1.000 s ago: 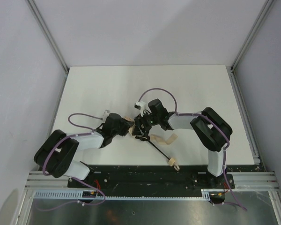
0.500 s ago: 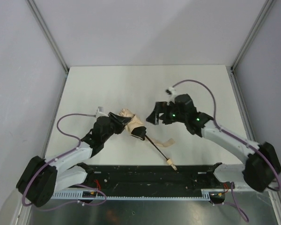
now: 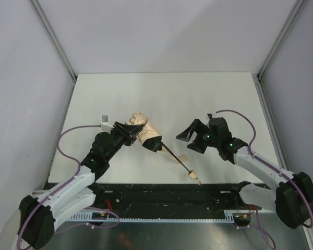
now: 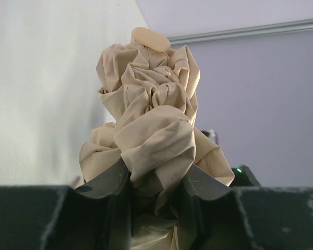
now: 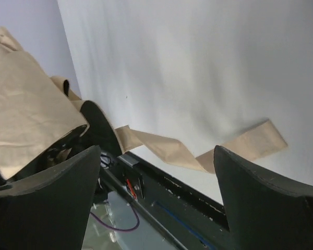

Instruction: Put away the umbrella

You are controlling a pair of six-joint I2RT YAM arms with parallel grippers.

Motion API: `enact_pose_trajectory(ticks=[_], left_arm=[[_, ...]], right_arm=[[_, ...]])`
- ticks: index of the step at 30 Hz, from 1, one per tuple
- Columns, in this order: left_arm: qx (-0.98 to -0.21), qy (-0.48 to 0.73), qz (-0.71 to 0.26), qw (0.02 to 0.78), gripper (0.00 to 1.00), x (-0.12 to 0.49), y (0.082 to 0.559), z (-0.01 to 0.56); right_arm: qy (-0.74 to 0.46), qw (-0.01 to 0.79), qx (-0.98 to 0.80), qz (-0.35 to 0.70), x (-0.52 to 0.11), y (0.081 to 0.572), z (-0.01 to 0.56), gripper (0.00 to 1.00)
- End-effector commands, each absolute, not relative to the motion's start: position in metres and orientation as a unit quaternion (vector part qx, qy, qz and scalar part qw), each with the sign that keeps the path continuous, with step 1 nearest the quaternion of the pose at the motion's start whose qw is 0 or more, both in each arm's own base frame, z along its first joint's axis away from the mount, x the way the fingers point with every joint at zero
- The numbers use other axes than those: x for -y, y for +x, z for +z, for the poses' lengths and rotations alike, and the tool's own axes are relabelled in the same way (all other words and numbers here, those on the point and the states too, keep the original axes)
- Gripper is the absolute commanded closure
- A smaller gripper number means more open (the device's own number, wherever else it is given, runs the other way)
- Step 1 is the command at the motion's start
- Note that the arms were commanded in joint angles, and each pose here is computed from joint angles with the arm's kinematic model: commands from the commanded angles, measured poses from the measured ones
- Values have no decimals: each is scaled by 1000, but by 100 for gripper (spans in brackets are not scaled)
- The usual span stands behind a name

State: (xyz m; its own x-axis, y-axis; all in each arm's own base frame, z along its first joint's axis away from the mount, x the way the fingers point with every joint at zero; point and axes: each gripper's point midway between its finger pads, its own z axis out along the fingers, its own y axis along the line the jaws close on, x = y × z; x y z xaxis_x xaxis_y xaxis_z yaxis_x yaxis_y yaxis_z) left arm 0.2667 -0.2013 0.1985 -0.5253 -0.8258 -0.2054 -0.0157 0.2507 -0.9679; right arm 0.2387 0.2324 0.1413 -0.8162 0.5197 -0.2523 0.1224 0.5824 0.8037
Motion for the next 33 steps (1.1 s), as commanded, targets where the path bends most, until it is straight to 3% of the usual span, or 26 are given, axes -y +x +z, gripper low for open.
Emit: enact_pose_trajectory(ticks=[1, 6, 11, 22, 33], left_arm=[[-618, -268, -625, 395, 100, 207, 257, 278], [-593, -246, -659, 391, 100, 208, 247, 315], [-575, -235, -677, 396, 100, 205, 242, 339], [-542, -207, -713, 394, 100, 204, 225, 384], [-532, -211, -722, 389, 100, 202, 223, 393]], right_arm=[[55, 236, -835, 493, -252, 238, 159, 9], [-161, 254, -755, 583, -273, 213, 187, 14], [-263, 274, -713, 590, -295, 194, 204, 11], [-252, 236, -697, 629, -331, 202, 192, 22], [-196, 258, -705, 631, -365, 220, 189, 12]])
